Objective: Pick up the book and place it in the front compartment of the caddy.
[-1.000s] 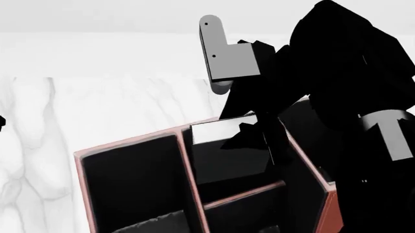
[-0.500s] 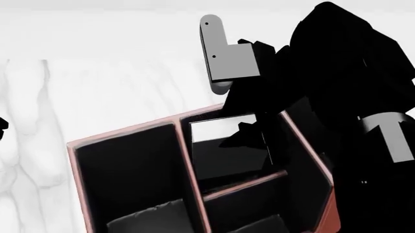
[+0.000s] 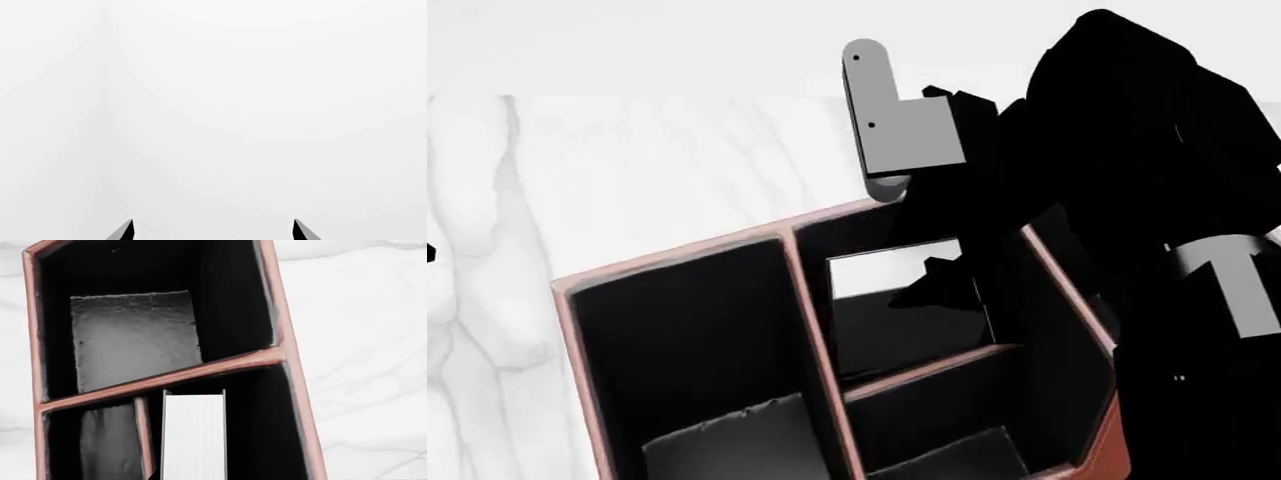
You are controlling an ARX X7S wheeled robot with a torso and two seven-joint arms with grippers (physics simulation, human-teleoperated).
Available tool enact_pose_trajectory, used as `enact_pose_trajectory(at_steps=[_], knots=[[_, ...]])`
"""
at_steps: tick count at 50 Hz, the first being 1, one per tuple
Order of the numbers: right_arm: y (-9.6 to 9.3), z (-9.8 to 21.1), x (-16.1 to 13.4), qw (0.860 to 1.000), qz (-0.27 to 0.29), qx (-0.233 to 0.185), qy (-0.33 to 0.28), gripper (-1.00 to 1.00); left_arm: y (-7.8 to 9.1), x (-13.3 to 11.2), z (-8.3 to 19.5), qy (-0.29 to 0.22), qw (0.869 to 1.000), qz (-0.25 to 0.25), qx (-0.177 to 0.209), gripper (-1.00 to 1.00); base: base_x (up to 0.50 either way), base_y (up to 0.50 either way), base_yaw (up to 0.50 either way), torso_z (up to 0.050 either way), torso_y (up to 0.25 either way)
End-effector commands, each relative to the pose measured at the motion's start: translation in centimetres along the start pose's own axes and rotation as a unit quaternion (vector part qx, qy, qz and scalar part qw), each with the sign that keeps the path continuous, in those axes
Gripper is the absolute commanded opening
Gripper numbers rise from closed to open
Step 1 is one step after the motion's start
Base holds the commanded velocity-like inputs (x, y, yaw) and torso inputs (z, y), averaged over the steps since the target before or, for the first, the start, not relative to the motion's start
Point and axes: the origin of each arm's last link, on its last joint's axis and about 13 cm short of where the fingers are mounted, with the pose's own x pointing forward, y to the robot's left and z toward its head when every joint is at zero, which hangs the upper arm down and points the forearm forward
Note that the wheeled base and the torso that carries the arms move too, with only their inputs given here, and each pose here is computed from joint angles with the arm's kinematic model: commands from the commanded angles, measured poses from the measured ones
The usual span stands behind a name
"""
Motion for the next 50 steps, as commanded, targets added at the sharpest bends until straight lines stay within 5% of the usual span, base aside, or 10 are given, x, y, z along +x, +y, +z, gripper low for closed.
enact_pose_trajectory(at_steps=[1,6,8,33,34,50], knots=[[-0.33,0.82,0.23,1.0,0.0,-0.016,-0.013,-1.0,0.22,0.17,0.05,-0.008,1.0,0.01,0.001,1.0,0.0,0.0,0.0,0.0,0.0],[-0.31,0.76,0.24,1.0,-0.001,-0.015,-0.014,-1.0,0.12,0.09,-0.05,-0.013,1.0,-0.001,0.023,1.0,0.0,0.0,0.0,0.0,-0.082],[-0.31,0.77,0.23,1.0,0.0,-0.015,-0.014,-1.0,0.15,0.11,-0.02,-0.008,1.0,0.005,0.001,1.0,0.0,0.0,0.0,0.0,-0.25],[-0.15,0.45,0.52,1.0,0.011,-0.01,-0.012,-1.0,0.22,0.16,0.0,-0.01,1.0,0.018,0.004,1.0,0.0,0.0,0.0,0.0,-0.018],[-0.14,0.41,0.55,1.0,0.014,-0.009,-0.015,1.0,0.22,0.16,0.01,-0.009,1.0,0.018,0.004,1.0,0.0,0.0,0.0,0.0,0.0],[-0.04,0.21,0.67,1.0,0.019,-0.007,-0.009,1.0,0.25,0.26,0.13,-0.011,1.0,0.02,0.003,1.0,0.0,0.0,0.0,0.0,0.0]])
